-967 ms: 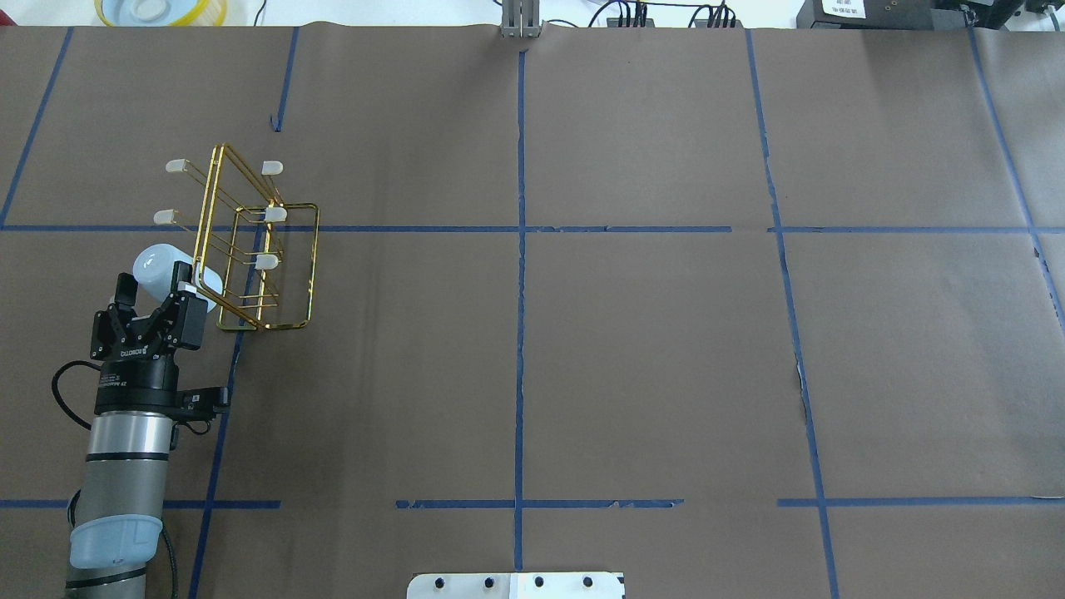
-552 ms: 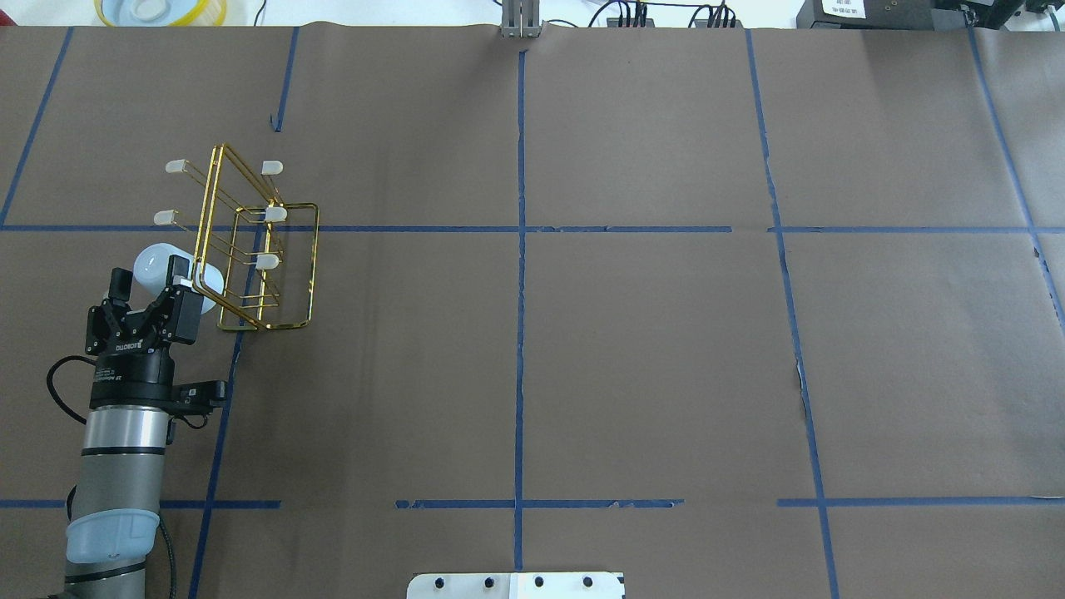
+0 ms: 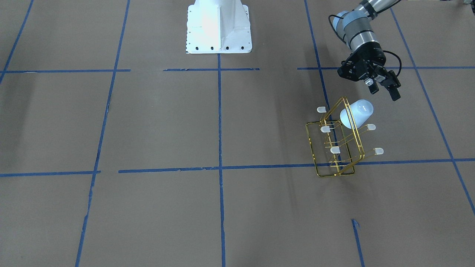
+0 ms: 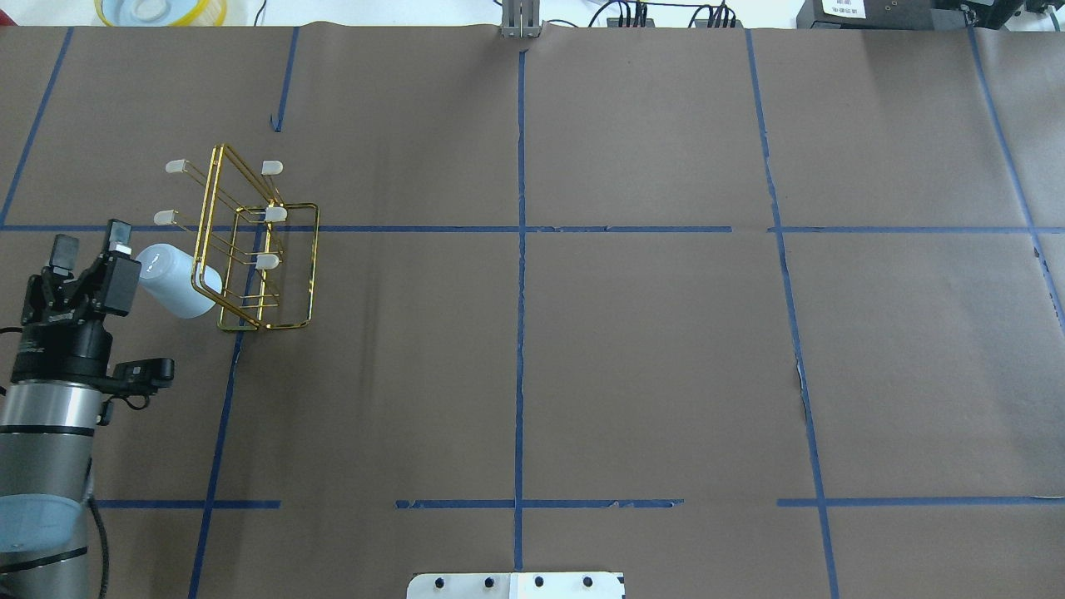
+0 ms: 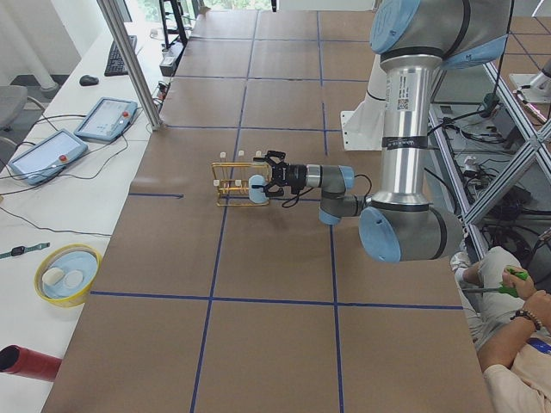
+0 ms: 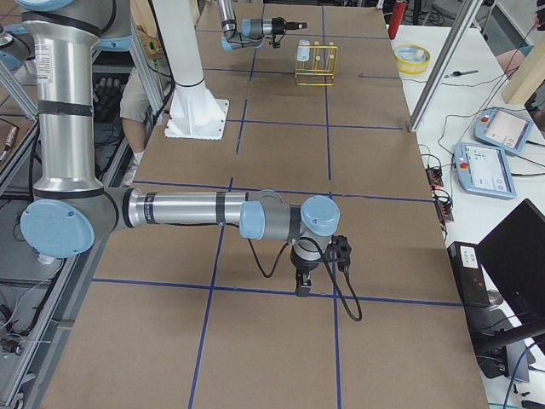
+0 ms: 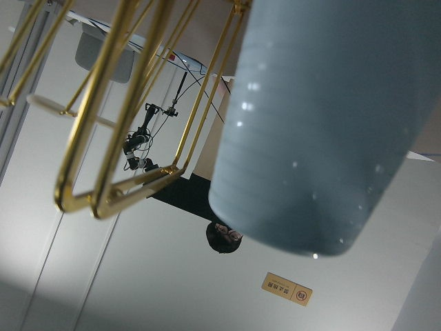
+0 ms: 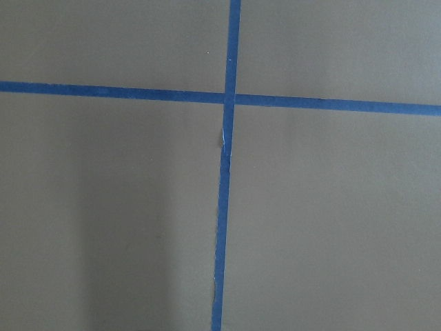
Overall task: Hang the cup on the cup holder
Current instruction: 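Open the left gripper and pull it back from the hung cup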
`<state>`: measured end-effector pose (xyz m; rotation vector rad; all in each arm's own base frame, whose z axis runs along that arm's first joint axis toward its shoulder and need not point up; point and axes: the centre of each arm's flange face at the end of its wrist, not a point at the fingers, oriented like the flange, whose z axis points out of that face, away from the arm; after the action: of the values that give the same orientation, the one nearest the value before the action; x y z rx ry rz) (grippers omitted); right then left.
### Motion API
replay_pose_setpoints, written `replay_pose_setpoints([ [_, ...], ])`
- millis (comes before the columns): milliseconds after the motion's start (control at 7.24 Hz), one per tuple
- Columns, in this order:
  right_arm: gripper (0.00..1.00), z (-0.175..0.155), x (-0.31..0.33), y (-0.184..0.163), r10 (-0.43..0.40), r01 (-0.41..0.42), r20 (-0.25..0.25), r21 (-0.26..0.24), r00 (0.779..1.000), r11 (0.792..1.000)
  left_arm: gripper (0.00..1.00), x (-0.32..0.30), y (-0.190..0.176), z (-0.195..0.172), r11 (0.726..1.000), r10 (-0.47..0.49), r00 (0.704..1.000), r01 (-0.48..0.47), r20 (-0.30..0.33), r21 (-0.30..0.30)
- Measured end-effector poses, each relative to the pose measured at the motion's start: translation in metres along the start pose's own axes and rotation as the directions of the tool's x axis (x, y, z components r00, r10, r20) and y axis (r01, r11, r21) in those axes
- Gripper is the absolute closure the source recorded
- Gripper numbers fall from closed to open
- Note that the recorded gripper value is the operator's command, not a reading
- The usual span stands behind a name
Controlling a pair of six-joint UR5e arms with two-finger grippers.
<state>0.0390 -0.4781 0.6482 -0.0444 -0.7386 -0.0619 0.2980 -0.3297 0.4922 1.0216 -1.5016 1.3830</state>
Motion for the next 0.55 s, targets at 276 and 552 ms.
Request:
replay_pose_setpoints([
  [276,0.00,0.000,0.000,0.000,0.000,0.000,0.000,0.000,1.000,1.000,0.00,0.041,0.050,0.018,0.976,-0.213,0.976,0.210,0.041,0.058],
  [552,0.00,0.000,0.000,0.000,0.000,0.000,0.000,0.000,1.000,1.000,0.00,0.086,0.092,0.033,0.828,-0.546,0.837,0.543,-0.017,0.139],
])
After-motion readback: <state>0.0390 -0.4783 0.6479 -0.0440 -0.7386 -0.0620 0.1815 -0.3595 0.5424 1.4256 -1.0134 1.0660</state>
